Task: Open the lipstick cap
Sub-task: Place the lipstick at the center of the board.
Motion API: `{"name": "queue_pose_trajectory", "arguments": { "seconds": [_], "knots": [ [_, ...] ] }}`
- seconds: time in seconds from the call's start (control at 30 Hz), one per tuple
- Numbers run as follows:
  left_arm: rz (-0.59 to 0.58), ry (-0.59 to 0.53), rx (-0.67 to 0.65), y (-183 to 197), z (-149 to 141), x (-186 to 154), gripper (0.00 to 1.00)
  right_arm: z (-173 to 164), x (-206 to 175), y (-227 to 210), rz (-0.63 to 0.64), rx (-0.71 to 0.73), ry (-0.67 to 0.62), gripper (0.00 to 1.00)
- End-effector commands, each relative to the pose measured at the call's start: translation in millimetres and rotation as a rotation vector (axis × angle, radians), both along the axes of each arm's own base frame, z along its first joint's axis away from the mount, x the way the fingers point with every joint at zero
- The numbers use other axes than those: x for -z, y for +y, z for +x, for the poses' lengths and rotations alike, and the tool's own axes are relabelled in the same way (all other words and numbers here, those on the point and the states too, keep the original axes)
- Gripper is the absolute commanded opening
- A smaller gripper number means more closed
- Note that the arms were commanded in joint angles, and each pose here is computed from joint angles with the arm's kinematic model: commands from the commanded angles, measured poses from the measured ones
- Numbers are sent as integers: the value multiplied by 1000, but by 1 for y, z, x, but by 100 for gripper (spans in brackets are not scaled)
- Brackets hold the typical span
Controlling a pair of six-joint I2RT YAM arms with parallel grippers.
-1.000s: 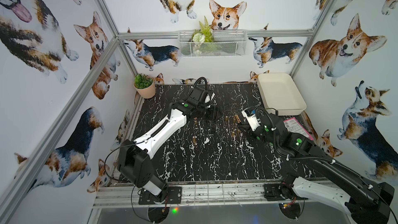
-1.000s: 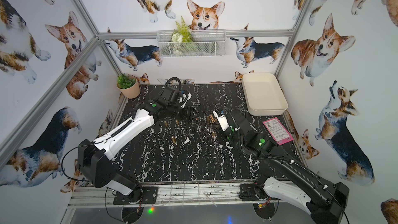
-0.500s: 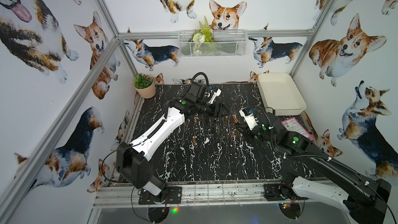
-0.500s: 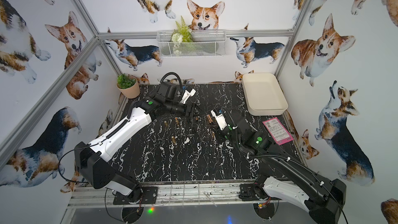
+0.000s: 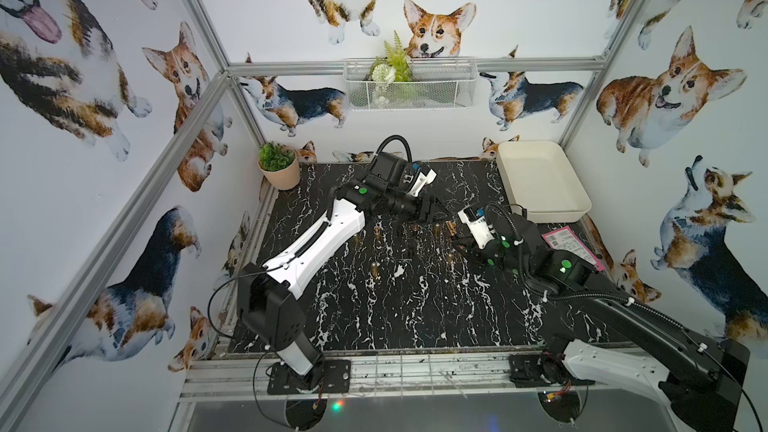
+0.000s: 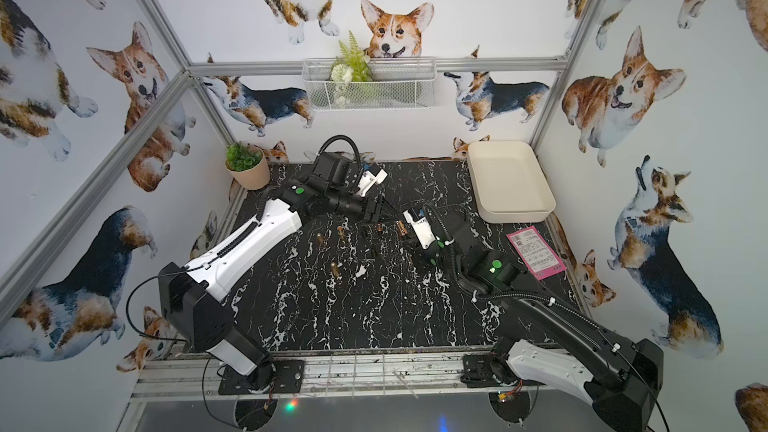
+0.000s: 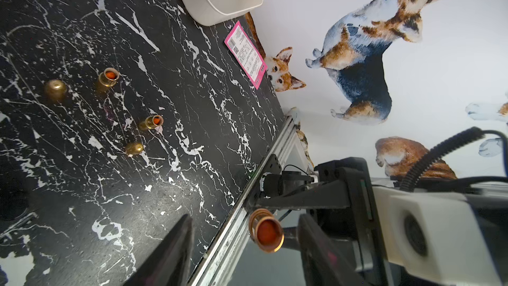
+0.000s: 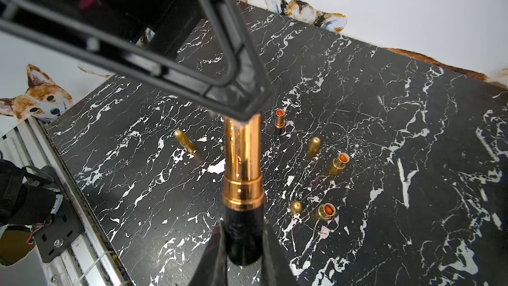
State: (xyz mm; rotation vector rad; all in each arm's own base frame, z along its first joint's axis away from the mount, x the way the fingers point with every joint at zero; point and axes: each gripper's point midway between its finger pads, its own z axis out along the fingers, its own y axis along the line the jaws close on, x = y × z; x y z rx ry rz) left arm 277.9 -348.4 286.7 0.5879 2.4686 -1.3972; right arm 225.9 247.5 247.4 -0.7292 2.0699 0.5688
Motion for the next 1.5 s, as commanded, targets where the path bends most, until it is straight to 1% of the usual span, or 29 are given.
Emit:
{"name": "queue_pose_trajectory", "arguments": {
  "seconds": [0.0, 0.33, 0.57, 0.77, 0.93, 1.17, 1.23, 1.47],
  "knots": [
    [40, 37, 41, -1, -6, 12, 59, 4, -10, 5, 18, -13, -39, 7],
    [40, 34, 42, -1, -7, 11, 51, 6, -11, 5, 6, -14, -46, 7],
    [44, 37, 61, -3, -9, 11, 41, 7, -8, 7, -18, -27, -47, 7],
    [52, 34, 71, -3, -11, 11, 36, 9, -6, 9, -27, -31, -49, 7],
    [51, 37, 80, -4, -11, 11, 36, 10, -4, 10, -44, -40, -49, 7],
    [65, 43, 90, -3, -13, 13, 31, 12, -4, 10, -55, -38, -60, 7],
    [67, 43, 91, -3, -14, 13, 26, 12, -3, 10, -58, -41, -57, 7],
    [73, 38, 99, -3, -15, 14, 23, 13, 1, 10, -75, -40, -57, 7]
  ]
}}
